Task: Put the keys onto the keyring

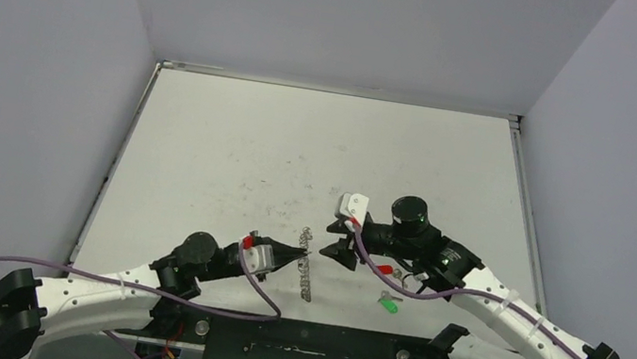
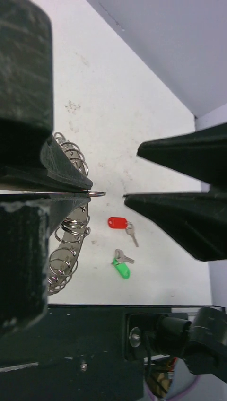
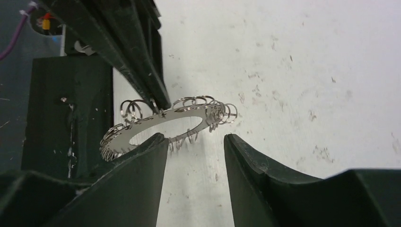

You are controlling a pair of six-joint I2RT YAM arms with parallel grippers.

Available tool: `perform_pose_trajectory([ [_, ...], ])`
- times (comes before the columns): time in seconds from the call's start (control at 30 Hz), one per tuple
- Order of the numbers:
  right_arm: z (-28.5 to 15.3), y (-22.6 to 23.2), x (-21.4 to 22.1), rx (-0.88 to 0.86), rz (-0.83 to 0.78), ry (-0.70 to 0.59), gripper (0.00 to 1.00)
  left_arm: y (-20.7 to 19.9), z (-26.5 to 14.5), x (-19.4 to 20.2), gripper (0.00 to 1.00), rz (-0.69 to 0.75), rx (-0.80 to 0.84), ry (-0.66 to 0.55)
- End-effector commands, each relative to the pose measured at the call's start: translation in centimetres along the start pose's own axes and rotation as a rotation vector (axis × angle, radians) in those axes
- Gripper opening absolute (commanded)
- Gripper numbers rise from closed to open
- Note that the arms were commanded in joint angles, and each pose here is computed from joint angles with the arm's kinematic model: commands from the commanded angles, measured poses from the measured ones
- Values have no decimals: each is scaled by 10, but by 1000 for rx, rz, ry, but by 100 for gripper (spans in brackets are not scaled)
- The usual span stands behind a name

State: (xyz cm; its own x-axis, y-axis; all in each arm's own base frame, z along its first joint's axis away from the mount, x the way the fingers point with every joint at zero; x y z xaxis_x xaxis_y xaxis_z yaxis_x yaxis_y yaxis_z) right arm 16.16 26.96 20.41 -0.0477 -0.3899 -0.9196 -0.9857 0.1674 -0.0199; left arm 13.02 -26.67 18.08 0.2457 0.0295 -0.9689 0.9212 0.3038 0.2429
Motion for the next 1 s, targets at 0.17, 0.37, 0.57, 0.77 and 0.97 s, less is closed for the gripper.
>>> perform_pose_trajectory([
  [0.17,-5,30,-40,-172,-208,-302,44,9,-6,-74,0,12,-42,-323],
  [0.37,-2,32,-50,-197,-208,-354,36,6,-7,-78,0,7,-27,-344],
  [0.57,1,32,-55,-198,-202,-377,28,5,-6,-77,0,0,-23,-345],
  [0.77,5,36,-53,-228,-202,-368,24,6,-7,-78,0,1,-26,-351],
  [0.97,9,41,-48,-260,-212,-347,15,5,-6,-78,0,-1,-22,-353],
])
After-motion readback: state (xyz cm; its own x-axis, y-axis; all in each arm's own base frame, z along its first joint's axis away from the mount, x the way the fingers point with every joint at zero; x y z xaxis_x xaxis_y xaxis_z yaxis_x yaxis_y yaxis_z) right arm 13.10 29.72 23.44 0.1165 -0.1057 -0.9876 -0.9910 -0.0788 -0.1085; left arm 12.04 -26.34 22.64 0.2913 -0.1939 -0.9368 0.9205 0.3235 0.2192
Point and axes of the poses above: each gripper's point midway between its finger pads, its own z axis out along the fingers, its own y axis along the line the jaws close on, x = y × z, the point moved 2 cm from there along -z, back along the fingers, and after that the axes turned 2 degrees about z, right-handed, at the moved point
